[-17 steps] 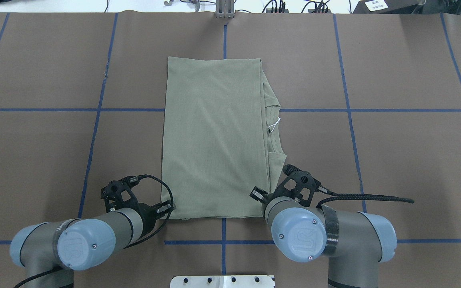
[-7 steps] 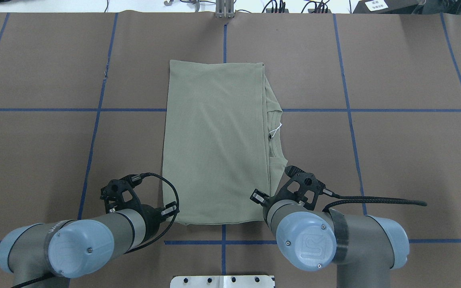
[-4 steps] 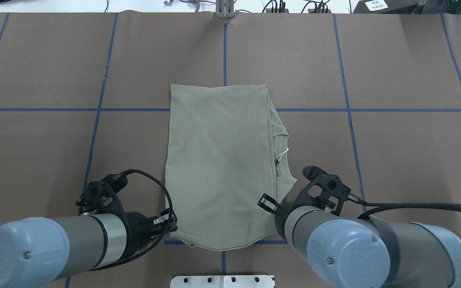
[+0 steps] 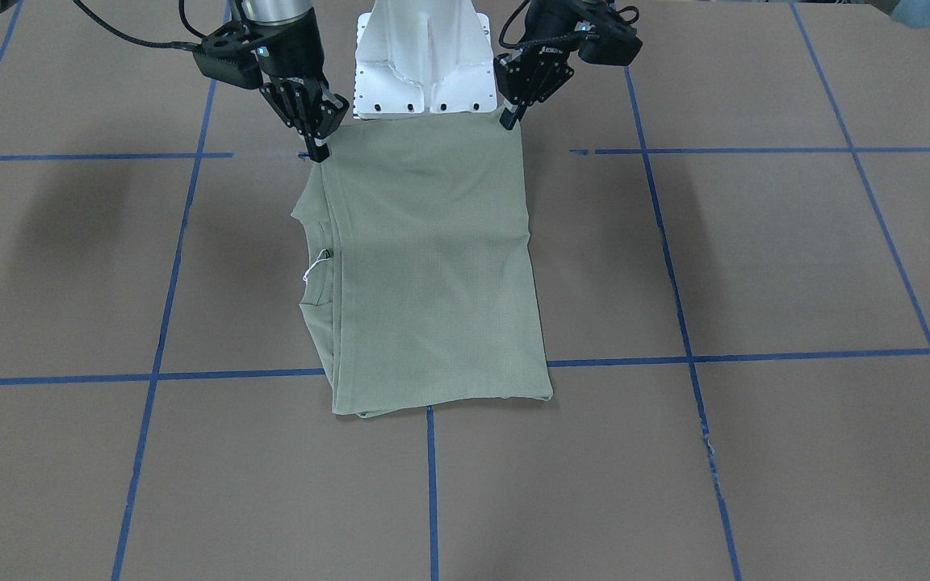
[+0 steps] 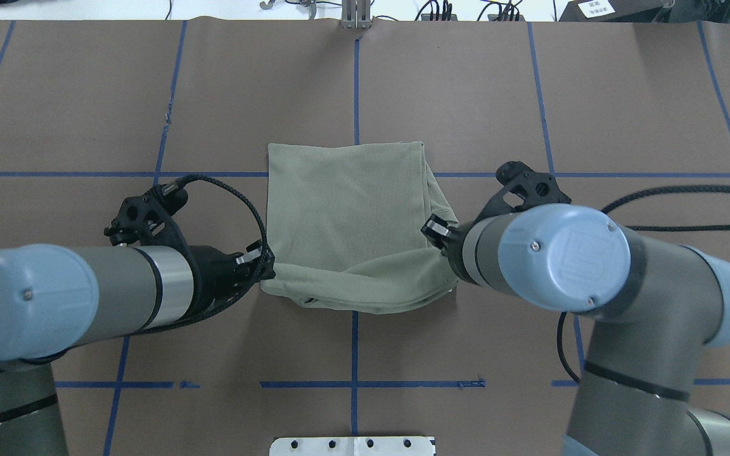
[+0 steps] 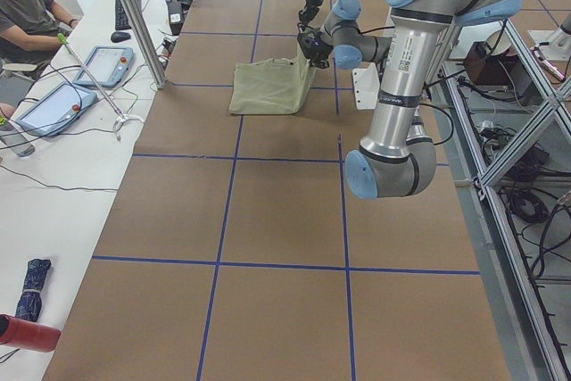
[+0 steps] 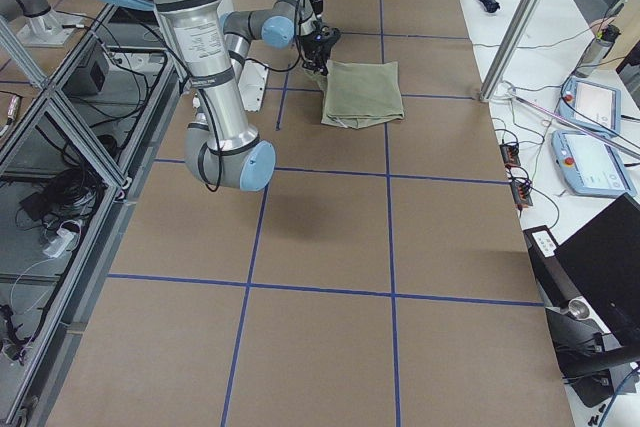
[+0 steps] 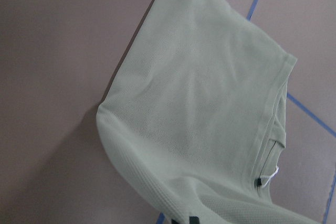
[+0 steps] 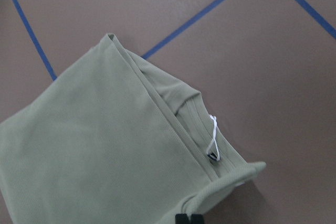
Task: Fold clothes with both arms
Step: 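Lift the near edge with both grippers and fold it away from the robot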
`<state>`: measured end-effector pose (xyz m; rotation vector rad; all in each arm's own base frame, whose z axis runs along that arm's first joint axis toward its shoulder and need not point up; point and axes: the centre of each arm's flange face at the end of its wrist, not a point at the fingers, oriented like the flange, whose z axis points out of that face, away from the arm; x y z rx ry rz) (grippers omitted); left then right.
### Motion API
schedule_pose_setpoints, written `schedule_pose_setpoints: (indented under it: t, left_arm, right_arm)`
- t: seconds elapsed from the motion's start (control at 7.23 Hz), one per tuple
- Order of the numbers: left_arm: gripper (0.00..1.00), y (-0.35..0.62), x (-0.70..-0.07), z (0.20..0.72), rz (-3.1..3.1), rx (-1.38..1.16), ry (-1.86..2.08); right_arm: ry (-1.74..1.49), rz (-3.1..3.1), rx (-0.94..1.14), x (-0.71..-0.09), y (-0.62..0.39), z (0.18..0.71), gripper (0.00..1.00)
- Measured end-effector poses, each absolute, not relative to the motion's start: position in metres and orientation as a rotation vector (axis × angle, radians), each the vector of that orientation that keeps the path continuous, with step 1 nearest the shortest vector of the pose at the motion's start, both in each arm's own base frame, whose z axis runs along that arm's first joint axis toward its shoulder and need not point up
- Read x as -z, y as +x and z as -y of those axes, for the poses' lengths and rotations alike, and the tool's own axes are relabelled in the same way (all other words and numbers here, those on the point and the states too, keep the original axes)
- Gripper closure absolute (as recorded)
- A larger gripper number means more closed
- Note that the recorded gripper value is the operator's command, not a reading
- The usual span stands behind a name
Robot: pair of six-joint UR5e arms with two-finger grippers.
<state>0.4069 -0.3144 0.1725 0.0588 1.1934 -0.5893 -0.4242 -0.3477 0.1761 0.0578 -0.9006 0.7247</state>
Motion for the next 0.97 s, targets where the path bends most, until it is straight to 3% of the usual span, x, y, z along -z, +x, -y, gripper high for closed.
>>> schedule_pose_setpoints:
  t: [0.41, 0.97]
  left_arm:
    - [1.0, 0.428, -0.194, 0.403, -1.126, 0.633, 0.182]
    - [0.96, 0.482, -0.254, 0.473, -1.104, 0.667, 0.221]
  right_arm:
    - [0.077, 0.899, -0.744, -0.19, -0.457, 0.448, 1.0]
    - [0.086, 0.9, -0.725, -0.237, -0.507, 0.505, 1.0]
